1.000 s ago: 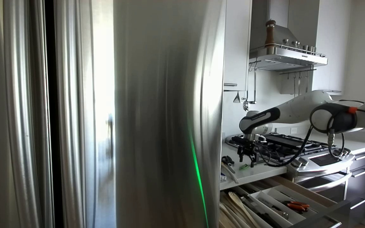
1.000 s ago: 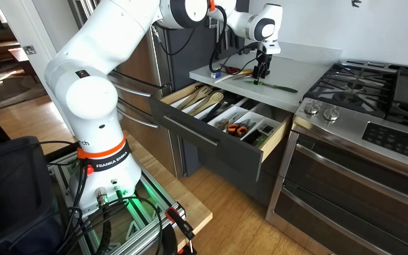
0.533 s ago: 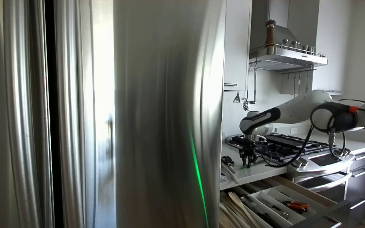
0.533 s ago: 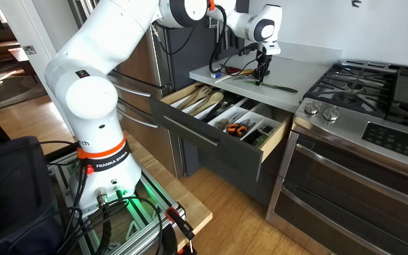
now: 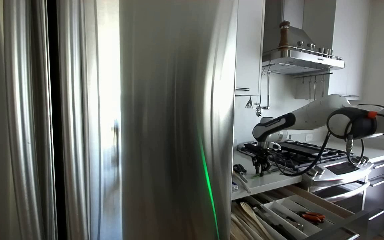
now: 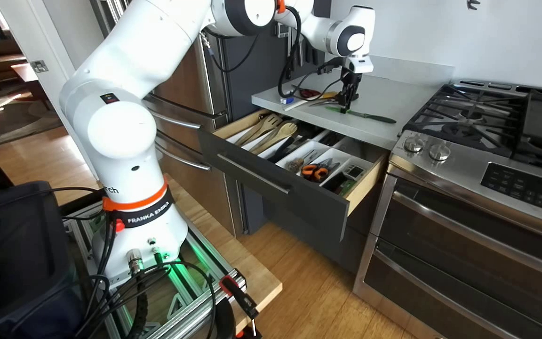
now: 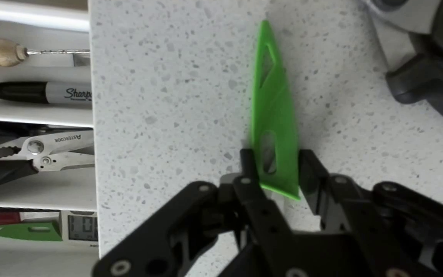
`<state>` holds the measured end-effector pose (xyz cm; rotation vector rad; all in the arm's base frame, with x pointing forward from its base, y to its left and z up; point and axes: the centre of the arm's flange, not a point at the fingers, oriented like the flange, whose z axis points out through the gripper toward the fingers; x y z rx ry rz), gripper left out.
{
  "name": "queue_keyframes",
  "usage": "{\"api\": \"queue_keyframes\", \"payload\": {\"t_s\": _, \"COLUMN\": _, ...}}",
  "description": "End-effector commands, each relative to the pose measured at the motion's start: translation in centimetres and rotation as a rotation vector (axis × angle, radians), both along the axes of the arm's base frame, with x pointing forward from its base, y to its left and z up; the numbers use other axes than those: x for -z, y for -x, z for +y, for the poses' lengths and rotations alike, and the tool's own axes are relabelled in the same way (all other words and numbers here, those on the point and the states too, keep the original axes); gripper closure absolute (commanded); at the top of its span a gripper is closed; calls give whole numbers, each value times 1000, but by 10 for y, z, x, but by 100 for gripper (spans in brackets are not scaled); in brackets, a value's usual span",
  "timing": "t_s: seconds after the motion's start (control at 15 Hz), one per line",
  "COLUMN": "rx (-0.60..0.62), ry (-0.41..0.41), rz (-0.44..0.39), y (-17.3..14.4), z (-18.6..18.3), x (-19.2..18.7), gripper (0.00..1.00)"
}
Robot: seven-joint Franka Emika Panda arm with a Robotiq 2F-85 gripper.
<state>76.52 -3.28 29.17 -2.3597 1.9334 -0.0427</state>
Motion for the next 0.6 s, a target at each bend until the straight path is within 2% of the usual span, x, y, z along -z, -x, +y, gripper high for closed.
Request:
{"api": "queue_keyframes", "payload": {"t_s": 0.0, "rx": -10, "ry": 6, "rz": -8, "y": 12, "z": -12, "x": 0, "gripper": 92}}
{"api": "queue_keyframes", "payload": {"t_s": 0.53, "rx": -32, "ry": 17, "rz": -9, "y": 11, "z": -32, "x": -1, "gripper": 92}}
